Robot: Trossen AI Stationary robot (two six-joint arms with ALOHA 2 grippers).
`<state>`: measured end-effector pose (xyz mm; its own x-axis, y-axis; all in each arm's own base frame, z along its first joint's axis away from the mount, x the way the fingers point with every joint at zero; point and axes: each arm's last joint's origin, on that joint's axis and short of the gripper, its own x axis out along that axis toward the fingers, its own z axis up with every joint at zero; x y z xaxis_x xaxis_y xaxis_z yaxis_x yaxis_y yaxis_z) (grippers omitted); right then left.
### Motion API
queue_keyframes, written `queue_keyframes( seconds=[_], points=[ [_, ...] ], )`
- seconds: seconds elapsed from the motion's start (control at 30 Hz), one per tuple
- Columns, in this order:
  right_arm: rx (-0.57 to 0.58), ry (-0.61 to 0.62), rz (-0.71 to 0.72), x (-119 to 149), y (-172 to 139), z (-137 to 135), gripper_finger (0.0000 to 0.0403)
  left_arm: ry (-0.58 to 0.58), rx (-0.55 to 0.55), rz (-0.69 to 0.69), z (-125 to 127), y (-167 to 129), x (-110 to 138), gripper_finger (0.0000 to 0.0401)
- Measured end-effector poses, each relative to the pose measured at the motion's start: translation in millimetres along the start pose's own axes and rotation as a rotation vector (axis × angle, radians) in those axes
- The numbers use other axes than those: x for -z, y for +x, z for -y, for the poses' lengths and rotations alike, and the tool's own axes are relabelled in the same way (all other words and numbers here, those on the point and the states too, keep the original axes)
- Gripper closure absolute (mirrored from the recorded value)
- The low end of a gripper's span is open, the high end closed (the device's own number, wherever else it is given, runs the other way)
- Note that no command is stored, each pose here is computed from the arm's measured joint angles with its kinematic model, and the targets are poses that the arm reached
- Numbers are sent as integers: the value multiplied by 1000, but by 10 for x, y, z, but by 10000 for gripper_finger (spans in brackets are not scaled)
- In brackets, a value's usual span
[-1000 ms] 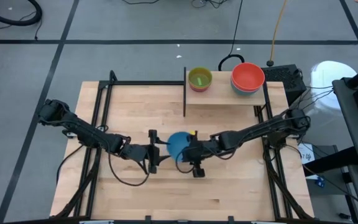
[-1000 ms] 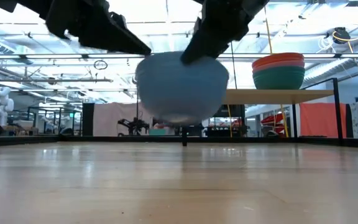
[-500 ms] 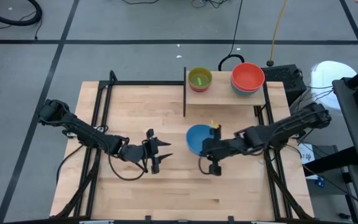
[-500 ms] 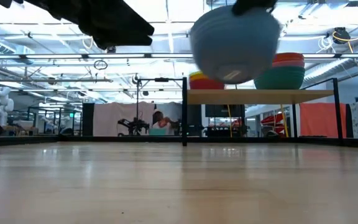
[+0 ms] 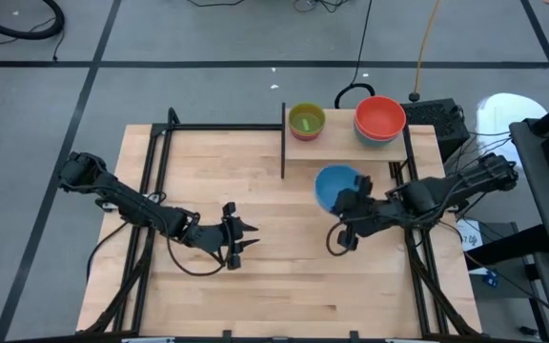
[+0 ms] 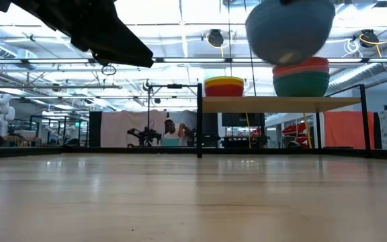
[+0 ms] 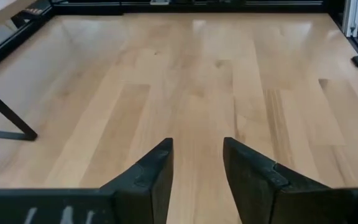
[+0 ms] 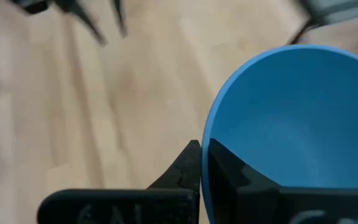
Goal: Place and stack bowls onto a shelf
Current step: Stack the large blue bowl on top of the large orange bowl on the shelf
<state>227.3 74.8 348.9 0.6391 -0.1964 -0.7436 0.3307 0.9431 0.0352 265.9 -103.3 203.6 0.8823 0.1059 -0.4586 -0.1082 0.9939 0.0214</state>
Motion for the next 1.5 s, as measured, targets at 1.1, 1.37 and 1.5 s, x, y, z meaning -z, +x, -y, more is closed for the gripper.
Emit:
queue_keyframes(
  seconds=[1.1, 1.37, 1.5],
  points=[
    [560, 155, -28, -617, -680, 1470, 399, -2, 2, 11, -4, 5, -12, 295],
    [632, 211, -35, -628, -664, 1728, 399, -11, 2, 11, -4, 5, -12, 295],
    [595, 227, -41, -621, -563, 1792, 399, -12, 2, 11, -4, 5, -12, 295]
  ],
)
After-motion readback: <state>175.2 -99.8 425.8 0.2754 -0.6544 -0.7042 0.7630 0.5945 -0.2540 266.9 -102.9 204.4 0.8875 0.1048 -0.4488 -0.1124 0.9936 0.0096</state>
